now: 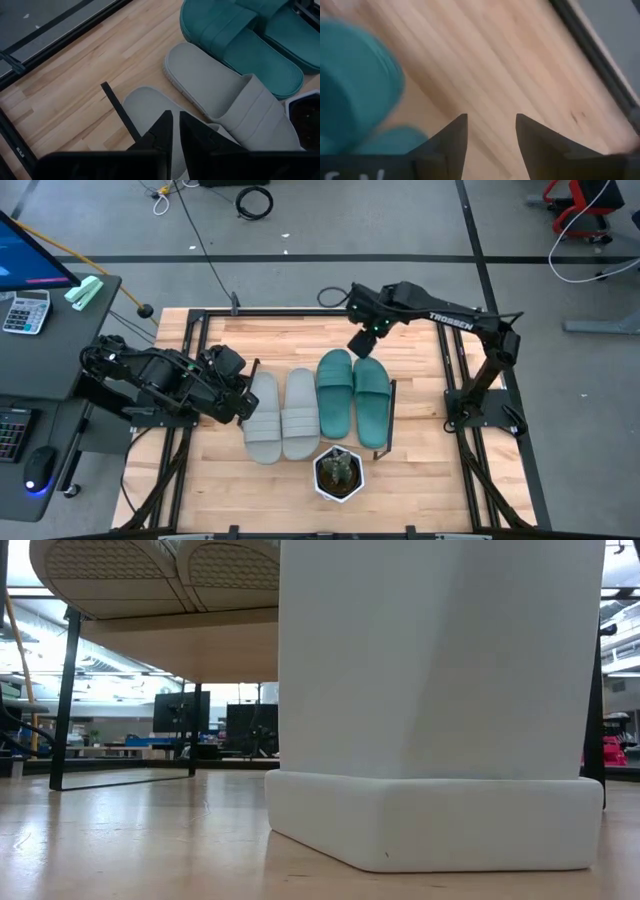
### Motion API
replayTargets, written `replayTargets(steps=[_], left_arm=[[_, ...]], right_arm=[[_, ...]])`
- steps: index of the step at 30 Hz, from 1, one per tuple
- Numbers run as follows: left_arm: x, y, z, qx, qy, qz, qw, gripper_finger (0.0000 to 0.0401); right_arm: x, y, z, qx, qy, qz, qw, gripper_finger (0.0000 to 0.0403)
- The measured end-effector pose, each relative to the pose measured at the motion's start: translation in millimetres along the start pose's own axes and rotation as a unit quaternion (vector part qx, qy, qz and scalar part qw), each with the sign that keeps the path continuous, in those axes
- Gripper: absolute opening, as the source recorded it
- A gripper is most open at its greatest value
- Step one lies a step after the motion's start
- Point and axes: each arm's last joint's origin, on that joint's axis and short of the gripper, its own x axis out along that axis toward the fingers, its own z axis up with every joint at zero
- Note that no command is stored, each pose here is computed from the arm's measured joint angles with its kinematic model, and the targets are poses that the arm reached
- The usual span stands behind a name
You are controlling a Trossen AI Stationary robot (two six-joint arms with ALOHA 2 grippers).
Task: Pick and place slides into the shelf
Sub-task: Adjust the green slides on the shelf
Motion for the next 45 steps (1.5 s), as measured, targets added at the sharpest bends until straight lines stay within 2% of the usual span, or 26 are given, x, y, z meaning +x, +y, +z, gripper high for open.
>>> replayTargets(steps=[5, 10, 16, 24, 30, 39, 45], left_arm=[[0.0, -0.4, 0.3, -0.001, -0.002, -0.001, 1.0, 0.0034], [0.0, -0.8, 0.4, -0.003, -0.003, -0.003, 1.0, 0.0028], [0.0, -2.0, 1.0, -0.008, -0.005, -0.009, 1.0, 0.0034], [-0.1, -3.8, 1.9, -0.014, -0.009, -0.017, 1.0, 0.0036], [-0.1, -3.9, 1.9, -0.014, -0.009, -0.017, 1.0, 0.003], [-0.1, -4.0, 1.9, -0.014, -0.009, -0.018, 1.0, 0.004], [-0.1, -4.1, 2.0, -0.01, -0.01, -0.018, 1.0, 0.0031]], right_arm=[[1.1, 3.9, 13.5, 0.024, -0.055, 0.043, 0.997, 0.0173], [13.0, 11.1, 20.9, 0.027, -0.061, 0.048, 0.997, 0.0173], [12.7, 13.1, 28.8, 0.032, -0.098, 0.061, 0.993, 0.0173], [12.9, 11.3, 29.3, 0.034, -0.095, 0.07, 0.992, 0.0167], [12.5, 16.3, 27.8, 0.026, -0.082, 0.111, 0.99, 0.0167], [13.1, 23.1, 25.4, 0.027, -0.086, 0.093, 0.992, 0.0164], [33.1, 25.4, 15.2, 0.04, -0.053, 0.078, 0.995, 0.0149]])
